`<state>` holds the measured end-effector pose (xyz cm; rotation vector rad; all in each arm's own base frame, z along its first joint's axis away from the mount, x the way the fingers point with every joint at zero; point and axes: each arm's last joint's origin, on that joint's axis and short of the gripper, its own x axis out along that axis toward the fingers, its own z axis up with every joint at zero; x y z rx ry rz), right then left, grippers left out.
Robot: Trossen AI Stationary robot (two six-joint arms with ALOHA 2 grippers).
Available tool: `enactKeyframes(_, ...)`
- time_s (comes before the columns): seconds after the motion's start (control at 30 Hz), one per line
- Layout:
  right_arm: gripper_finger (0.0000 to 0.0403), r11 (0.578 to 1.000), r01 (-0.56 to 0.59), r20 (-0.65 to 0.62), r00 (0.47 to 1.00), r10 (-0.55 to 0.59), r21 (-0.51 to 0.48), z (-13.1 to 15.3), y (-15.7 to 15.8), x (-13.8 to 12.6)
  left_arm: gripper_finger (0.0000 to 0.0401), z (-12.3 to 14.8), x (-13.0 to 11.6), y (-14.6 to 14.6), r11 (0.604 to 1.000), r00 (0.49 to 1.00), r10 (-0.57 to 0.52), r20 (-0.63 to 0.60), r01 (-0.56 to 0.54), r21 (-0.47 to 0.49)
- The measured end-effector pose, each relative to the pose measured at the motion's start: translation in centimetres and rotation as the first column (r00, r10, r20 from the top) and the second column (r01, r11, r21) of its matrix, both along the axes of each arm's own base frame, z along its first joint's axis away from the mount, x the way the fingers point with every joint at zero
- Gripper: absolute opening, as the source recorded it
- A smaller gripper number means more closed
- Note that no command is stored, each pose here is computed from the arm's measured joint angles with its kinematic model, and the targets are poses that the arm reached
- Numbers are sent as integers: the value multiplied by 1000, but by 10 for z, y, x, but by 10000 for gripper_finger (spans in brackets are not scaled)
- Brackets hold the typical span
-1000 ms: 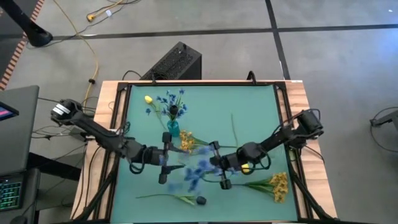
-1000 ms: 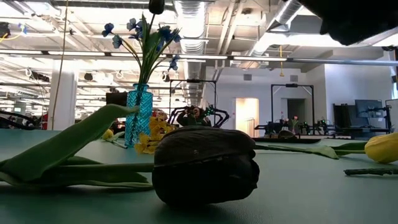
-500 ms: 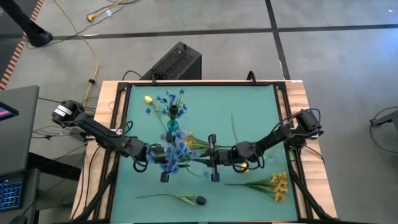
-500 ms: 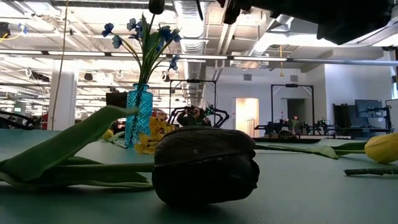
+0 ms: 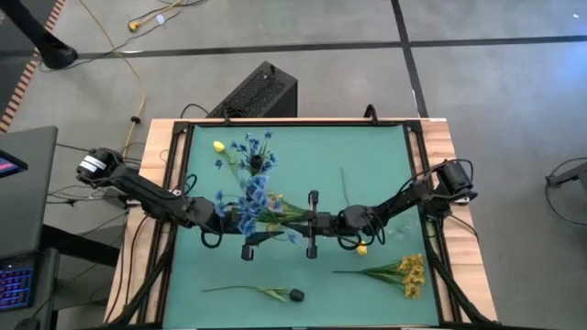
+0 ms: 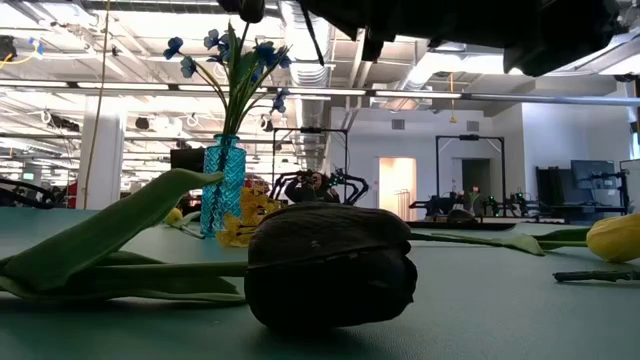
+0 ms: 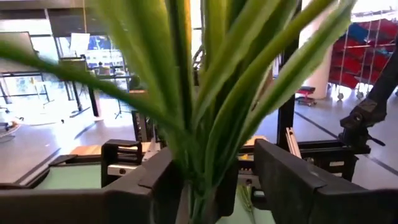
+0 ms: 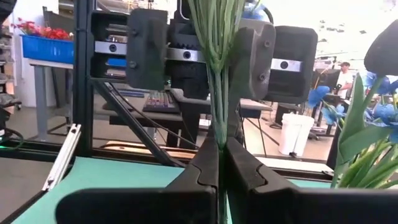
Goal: Sort flowers into vase by color
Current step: Put the blue flowers into the blue vase
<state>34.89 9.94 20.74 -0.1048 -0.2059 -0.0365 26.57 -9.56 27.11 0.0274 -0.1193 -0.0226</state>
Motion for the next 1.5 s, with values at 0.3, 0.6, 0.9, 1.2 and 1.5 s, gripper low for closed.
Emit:
enactKeyframes(0.3,75,1000,-6,-4,1000,6,-11,0,2,-1,43,0,0,0,1000,1000,2,-1,-2,4)
enactKeyframes(0.6,163,999,-22,0,1000,22,-42,1,10,-3,13,7,-10,5,998,998,54,-41,-54,-18)
enactKeyframes(0.9,281,999,-33,-21,999,32,-43,8,12,-7,12,28,-47,16,997,991,55,-124,-61,-47)
enactKeyframes(1.2,296,997,-71,-121,990,72,12,-3,15,-6,12,32,-99,39,967,928,237,-288,-254,-22)
enactKeyframes(1.5,296,993,-101,-174,978,111,63,-9,12,-4,12,8,-101,57,864,830,482,-279,-503,-5)
